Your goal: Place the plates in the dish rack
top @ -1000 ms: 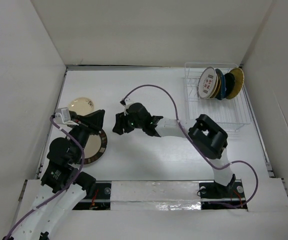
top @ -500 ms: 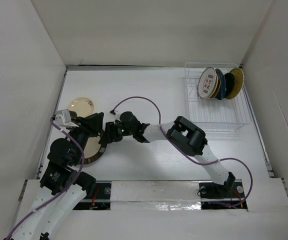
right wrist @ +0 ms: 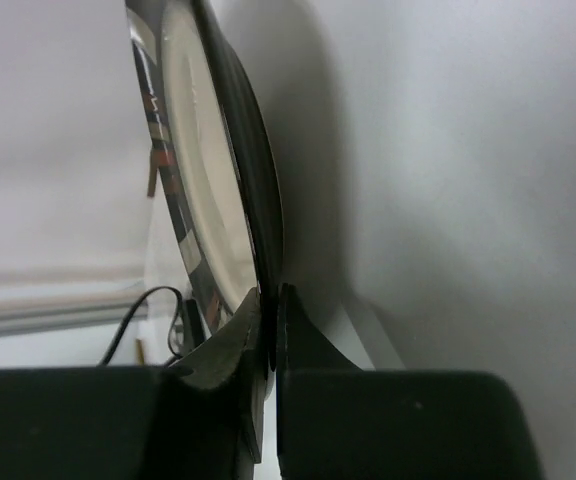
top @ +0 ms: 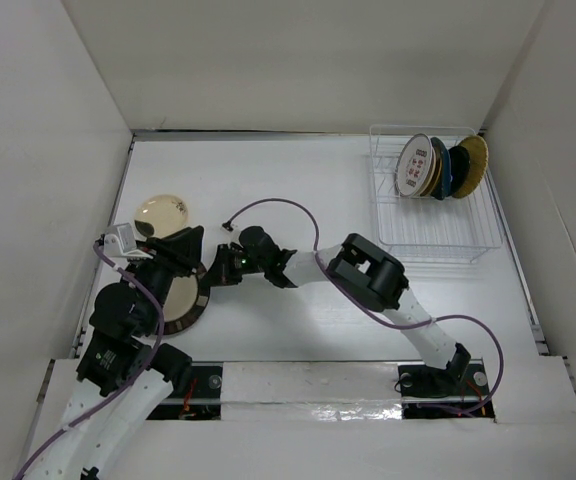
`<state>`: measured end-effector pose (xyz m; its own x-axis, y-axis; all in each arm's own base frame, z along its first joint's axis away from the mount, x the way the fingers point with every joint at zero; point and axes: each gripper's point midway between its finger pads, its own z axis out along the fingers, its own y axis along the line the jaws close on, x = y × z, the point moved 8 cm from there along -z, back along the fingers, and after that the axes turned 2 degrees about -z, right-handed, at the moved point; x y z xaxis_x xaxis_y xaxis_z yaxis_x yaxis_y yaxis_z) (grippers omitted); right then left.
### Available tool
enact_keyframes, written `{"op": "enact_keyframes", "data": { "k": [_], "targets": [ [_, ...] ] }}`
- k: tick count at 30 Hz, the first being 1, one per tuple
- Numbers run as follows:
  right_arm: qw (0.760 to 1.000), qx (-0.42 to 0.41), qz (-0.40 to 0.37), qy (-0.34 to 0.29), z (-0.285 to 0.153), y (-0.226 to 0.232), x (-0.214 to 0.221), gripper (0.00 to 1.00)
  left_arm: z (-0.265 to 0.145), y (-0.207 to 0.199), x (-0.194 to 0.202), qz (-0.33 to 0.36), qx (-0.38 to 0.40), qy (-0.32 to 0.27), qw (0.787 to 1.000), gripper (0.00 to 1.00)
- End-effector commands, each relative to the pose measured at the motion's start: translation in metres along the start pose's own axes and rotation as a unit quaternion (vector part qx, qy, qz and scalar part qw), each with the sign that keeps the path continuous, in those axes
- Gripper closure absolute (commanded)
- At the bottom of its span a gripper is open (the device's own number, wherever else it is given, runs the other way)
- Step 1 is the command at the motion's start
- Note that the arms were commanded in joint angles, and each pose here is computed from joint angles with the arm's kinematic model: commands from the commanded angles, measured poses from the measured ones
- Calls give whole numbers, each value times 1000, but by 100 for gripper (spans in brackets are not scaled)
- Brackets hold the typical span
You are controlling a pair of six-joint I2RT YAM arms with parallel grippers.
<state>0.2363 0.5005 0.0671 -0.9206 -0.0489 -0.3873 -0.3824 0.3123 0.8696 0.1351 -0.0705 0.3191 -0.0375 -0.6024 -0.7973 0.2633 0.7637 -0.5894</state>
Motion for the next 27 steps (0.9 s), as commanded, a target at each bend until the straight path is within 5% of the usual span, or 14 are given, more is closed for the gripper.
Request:
{"op": "enact_keyframes", "data": {
  "k": [1, 10, 15, 20, 23, 27],
  "targets": [
    [1000, 11, -19, -9, -4, 2, 4, 100, -4, -1, -6, 4, 10, -19, 1000, 70],
    [989, -52, -69, -117, -96, 69, -33, 100, -8, -2, -10, 9, 14, -27, 1000, 70],
    [958, -56, -130, -249, -189, 118, -100, 100, -15, -2, -17, 7, 16, -48, 999, 70],
    [916, 32, -156, -369, -285, 118, -153, 100, -18, 1, -18, 11, 10, -55, 998, 70],
    [868, 120, -175, -448, -355, 114, -179, 100, -16, 1, -15, 12, 10, -47, 999, 69],
    [733, 340, -212, -549, -447, 111, -203, 100, -14, 0, -13, 13, 12, -41, 999, 69]
  ]
}}
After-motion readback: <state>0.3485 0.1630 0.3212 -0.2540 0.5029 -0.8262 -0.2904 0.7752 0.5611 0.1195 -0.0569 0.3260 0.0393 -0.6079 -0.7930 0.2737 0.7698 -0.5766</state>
